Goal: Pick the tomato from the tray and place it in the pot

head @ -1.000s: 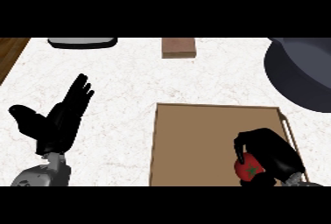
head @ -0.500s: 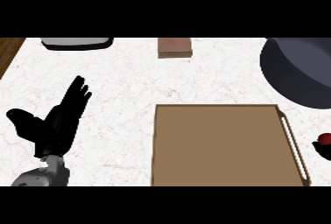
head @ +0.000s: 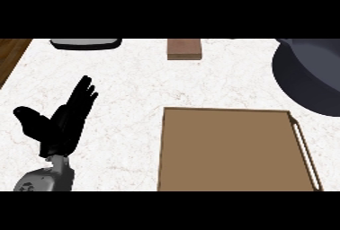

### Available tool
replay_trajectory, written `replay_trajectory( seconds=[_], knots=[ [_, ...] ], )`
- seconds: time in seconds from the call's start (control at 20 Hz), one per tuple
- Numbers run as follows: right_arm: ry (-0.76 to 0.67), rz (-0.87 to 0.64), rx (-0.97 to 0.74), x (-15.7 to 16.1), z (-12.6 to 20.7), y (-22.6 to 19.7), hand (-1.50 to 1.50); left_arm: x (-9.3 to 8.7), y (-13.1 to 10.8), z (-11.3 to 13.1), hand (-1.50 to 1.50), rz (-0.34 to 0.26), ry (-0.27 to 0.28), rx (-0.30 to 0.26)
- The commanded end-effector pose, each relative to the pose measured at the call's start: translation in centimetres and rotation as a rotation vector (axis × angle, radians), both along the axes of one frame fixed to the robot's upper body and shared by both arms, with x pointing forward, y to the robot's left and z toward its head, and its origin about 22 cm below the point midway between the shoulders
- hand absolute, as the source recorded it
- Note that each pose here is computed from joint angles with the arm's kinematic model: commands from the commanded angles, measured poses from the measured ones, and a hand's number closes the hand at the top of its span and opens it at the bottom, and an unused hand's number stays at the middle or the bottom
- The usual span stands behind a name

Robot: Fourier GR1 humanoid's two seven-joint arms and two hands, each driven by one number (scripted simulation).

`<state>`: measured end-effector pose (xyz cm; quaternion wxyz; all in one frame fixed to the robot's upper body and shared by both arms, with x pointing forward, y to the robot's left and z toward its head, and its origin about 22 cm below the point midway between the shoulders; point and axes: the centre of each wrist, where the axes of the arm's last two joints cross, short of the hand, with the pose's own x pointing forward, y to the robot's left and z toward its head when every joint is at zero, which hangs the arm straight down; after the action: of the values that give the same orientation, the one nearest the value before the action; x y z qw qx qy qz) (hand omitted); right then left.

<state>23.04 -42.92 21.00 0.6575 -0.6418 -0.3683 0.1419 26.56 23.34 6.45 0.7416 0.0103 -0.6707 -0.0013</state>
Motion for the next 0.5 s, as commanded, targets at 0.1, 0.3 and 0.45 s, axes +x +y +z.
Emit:
replay_trajectory(
  seconds=[0.1, 0.3, 0.45],
  knots=[
    [-0.209, 0.109, -0.085, -0.3, 7.5, 1.3, 1.50, 0.0, -1.4, -0.8, 0.00, -0.007, -0.015, 0.004],
    [-0.275, 0.171, -0.078, 0.7, 10.7, 2.6, 1.50, -0.6, -0.3, -0.9, 0.00, -0.034, -0.008, -0.006],
    [-0.270, 0.158, -0.051, 3.3, 11.2, 1.5, 1.50, 1.3, 0.0, 0.5, 0.00, -0.013, 0.006, -0.014]
  ],
)
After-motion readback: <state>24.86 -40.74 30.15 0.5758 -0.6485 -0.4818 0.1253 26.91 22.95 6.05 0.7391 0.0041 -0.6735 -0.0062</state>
